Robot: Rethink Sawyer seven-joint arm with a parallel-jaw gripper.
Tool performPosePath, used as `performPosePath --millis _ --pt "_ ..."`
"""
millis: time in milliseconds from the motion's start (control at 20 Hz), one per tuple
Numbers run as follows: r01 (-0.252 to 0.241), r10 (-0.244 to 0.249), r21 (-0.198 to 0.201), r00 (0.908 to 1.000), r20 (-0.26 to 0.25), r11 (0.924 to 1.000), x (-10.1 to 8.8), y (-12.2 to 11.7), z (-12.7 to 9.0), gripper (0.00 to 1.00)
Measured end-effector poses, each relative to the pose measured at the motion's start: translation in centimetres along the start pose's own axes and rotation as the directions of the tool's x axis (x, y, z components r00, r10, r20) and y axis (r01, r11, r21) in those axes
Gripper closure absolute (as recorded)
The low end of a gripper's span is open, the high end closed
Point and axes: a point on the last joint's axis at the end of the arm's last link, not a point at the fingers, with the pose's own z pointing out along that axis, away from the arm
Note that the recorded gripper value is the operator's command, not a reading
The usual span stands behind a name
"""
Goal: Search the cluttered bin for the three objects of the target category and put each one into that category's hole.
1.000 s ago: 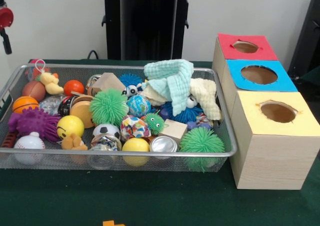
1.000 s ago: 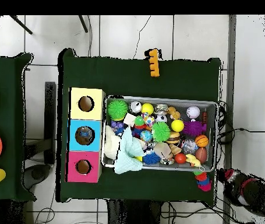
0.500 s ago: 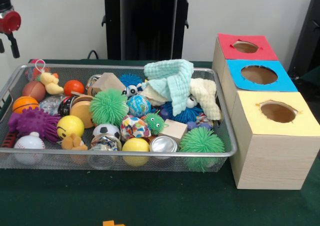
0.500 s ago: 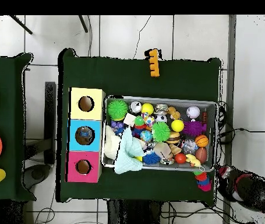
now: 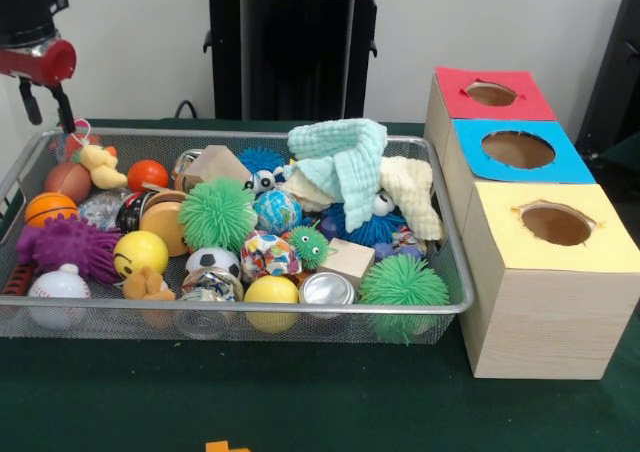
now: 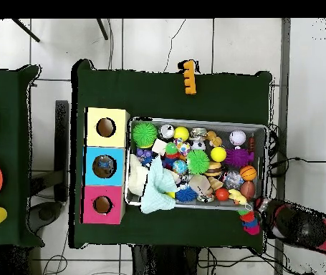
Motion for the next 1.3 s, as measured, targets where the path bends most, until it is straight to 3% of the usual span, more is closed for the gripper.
performPosePath --millis 900,1300 --pt "0.084 -0.084 0.006 0.9965 -0.003 0.9965 -0.5 4.5 -0.3 0.00" --pt "0.079 -0.079 0.035 0.9967 0.016 0.9963 -0.6 3.5 -1.9 0.00"
